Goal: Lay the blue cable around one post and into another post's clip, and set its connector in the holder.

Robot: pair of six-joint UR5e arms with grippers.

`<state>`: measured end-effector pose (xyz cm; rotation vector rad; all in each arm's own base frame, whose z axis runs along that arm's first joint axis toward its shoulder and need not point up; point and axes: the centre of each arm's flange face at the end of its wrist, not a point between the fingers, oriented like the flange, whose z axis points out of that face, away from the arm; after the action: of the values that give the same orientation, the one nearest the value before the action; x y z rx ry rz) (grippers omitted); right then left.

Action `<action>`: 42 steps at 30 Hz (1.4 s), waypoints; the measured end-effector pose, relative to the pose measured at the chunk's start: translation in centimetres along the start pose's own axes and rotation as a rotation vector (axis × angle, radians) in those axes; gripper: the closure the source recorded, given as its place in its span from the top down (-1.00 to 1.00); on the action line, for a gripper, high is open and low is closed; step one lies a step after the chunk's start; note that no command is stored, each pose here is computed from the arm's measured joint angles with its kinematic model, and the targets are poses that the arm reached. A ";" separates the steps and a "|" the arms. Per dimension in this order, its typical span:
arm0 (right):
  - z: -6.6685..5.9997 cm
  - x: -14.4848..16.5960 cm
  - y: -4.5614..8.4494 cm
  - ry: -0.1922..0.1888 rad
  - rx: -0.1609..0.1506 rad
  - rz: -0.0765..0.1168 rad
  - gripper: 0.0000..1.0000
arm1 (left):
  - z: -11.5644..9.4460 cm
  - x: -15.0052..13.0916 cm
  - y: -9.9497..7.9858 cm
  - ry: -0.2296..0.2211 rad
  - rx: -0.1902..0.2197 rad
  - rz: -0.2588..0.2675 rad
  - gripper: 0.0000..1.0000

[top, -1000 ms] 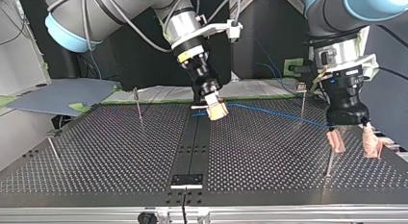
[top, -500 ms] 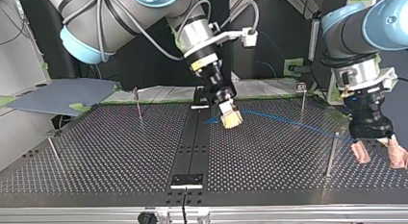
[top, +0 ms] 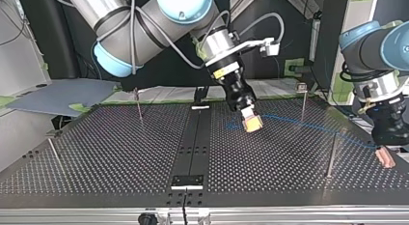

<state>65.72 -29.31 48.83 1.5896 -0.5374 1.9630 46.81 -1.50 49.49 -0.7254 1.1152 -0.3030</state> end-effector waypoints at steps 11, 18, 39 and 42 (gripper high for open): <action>2.2 -1.1 -0.1 0.018 -0.004 0.014 -1.00 | 2.3 1.5 2.9 0.038 -0.014 0.048 1.00; 2.8 -1.2 1.0 0.024 -0.024 0.017 -1.00 | 3.3 4.4 4.4 0.104 -0.006 0.106 1.00; 3.8 -5.5 8.4 -0.070 -0.237 -0.017 -1.00 | 3.3 9.0 6.7 0.173 -0.029 0.139 1.00; 3.9 -7.6 9.7 -0.115 -0.279 -0.026 -1.00 | 3.2 9.1 6.6 0.175 -0.029 0.143 1.00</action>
<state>63.58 -40.40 42.64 1.5292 -0.7953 1.6992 52.77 -0.53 39.49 -0.6499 1.3329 -0.2329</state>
